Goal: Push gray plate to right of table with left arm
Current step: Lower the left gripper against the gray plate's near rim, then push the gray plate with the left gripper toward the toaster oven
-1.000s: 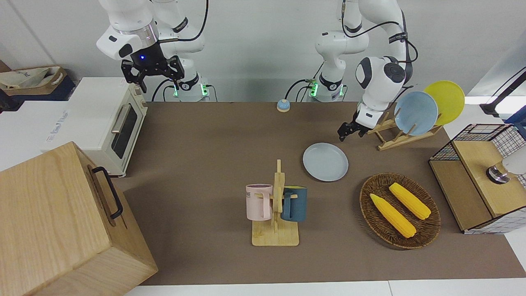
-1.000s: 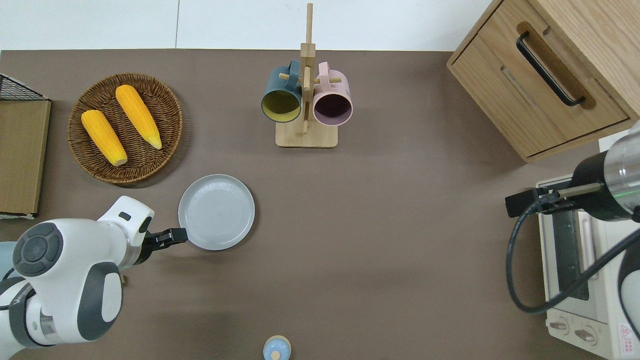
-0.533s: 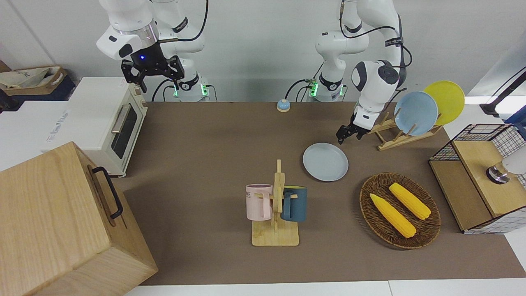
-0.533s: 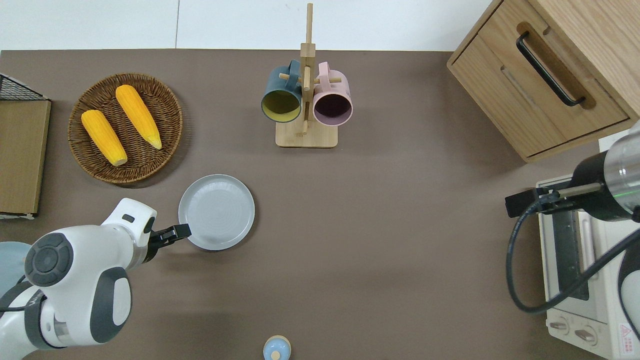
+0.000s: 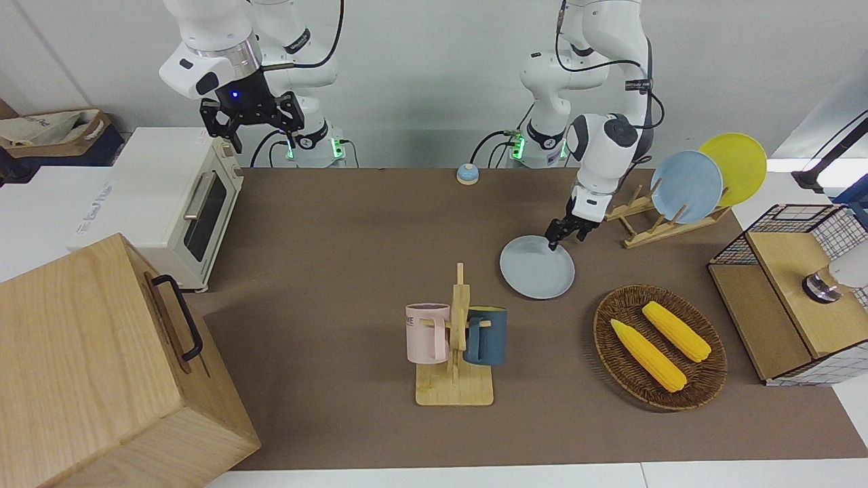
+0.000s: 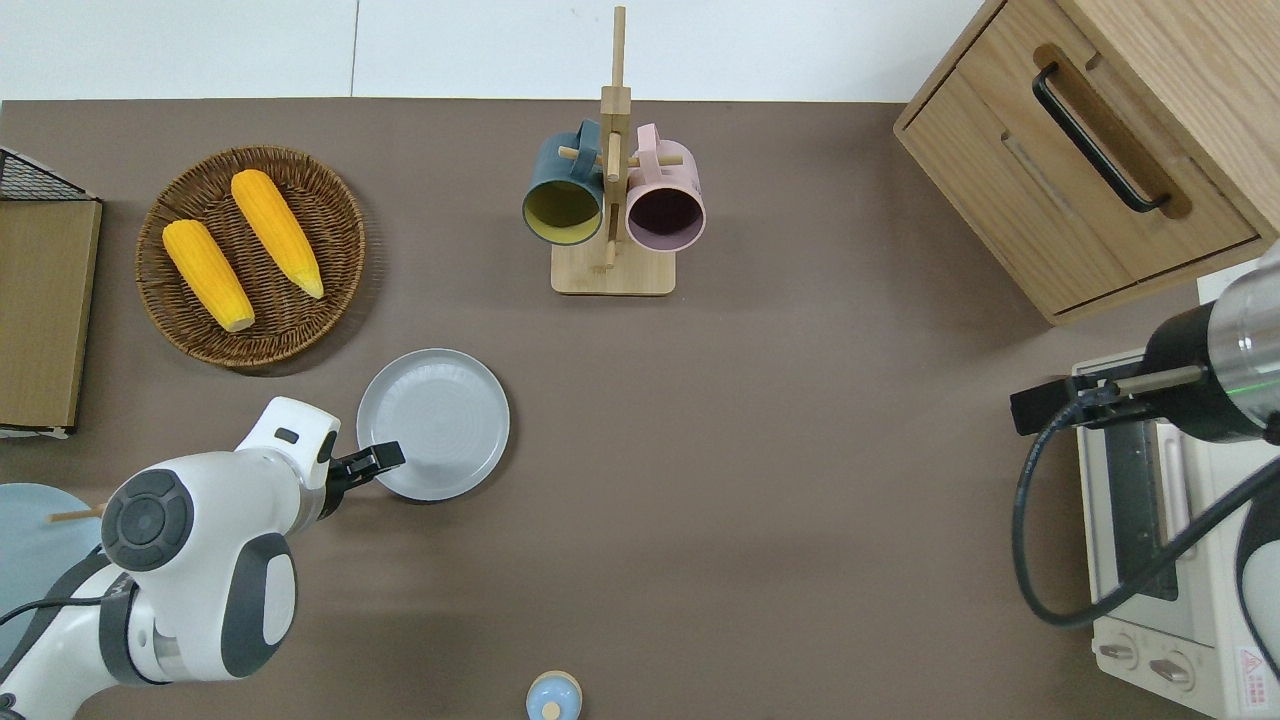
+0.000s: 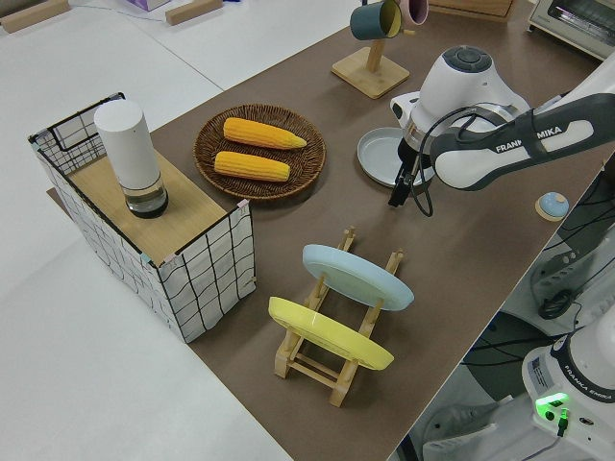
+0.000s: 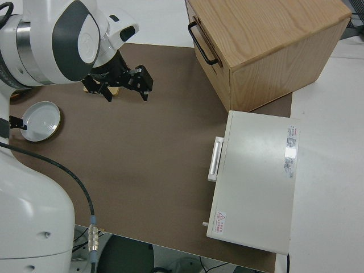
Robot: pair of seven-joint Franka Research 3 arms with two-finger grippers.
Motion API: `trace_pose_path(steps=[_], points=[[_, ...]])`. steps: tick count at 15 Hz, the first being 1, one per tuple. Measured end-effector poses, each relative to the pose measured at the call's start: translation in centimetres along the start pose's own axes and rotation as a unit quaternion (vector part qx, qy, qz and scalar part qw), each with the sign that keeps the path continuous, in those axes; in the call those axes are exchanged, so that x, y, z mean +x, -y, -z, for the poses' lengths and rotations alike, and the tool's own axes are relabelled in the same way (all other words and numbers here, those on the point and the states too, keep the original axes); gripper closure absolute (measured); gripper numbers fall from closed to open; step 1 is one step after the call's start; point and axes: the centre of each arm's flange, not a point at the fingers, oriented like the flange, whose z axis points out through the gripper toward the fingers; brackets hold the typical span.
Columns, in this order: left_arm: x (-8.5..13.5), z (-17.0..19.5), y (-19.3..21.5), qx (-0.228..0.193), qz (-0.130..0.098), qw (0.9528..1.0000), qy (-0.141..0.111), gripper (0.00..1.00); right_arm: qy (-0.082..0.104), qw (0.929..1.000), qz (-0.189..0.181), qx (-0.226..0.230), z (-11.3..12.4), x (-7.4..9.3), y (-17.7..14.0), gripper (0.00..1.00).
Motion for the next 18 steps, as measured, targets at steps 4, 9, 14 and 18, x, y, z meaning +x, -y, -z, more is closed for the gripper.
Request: trace_pose_path(steps=[4,9,14,18], points=[[0.00,0.00,0.00,0.000,0.000,1.0000,0.000,0.05,0.000,1.0000,0.000,0.000,0.00,0.00,0.00,0.01],[-0.28,-0.44,-0.37,0.001,-0.004,1.0000,0.005,0.10,0.000,1.0000,0.000,0.000,0.00,0.00,0.00,0.01],[-0.32,-0.59,-0.38,0.002,0.004,1.0000,0.006,0.43,0.000,1.0000,0.000,0.000,0.00,0.00,0.00,0.01],[-0.39,-0.57,-0.58,0.001,0.011,0.9999,0.005,0.87,0.000,1.0000,0.000,0.000,0.00,0.00,0.00,0.01]])
